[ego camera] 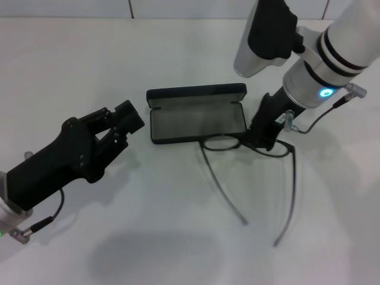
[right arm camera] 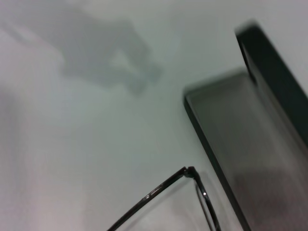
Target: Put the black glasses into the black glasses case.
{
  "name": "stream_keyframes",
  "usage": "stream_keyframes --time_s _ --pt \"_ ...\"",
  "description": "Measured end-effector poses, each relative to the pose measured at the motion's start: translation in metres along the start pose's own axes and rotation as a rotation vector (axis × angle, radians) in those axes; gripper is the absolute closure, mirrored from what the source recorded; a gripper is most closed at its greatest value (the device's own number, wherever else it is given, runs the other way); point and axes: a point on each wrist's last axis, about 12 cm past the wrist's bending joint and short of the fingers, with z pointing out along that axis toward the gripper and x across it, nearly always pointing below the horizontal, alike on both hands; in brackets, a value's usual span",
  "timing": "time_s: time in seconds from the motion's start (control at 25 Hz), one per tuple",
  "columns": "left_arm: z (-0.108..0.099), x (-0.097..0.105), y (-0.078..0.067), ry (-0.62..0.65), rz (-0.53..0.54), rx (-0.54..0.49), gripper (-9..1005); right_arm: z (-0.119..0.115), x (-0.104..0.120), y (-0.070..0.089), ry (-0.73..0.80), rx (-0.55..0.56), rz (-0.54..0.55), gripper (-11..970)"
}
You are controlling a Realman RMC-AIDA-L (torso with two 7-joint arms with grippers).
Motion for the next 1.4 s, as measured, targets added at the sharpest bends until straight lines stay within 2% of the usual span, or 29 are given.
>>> stream_keyframes --time_s 0.24,0.44,0.6,0.68,0.84,1.04,1.2,1.4 --pt "-0.005 -0.005 -0.009 -0.041 0.009 0.06 809 -0.019 0.006 0.019 -0.218 -0.016 -0.039 901" --pt "0.0 -0.011 -0.01 -0.083 0.032 0.097 812 -0.036 0.042 0.02 -0.438 0.003 0.01 901" --pt "0.017 -0.016 -0.008 -0.079 0.052 0.187 814 -0.05 0.069 0.025 -0.701 0.013 0.002 899" --pt "0.03 -0.02 -0.008 -0.069 0.057 0.269 815 -0.057 0.082 0.031 -0.829 0.026 -0.019 899" --pt "0.052 -0.024 -0.009 -0.046 0.051 0.389 817 -0.066 0.095 0.039 -1.017 0.011 -0.042 898" --pt "0.07 -0.02 -0.013 -0.019 0.036 0.47 895 -0.065 0.097 0.039 -1.069 -0.028 -0.031 898" --pt "0.076 -0.016 -0.015 -0.02 0.027 0.489 972 -0.062 0.093 0.038 -1.07 -0.055 -0.036 897" --pt "0.08 -0.012 -0.014 -0.021 0.021 0.476 967 -0.057 0.083 0.037 -1.078 -0.106 -0.045 896"
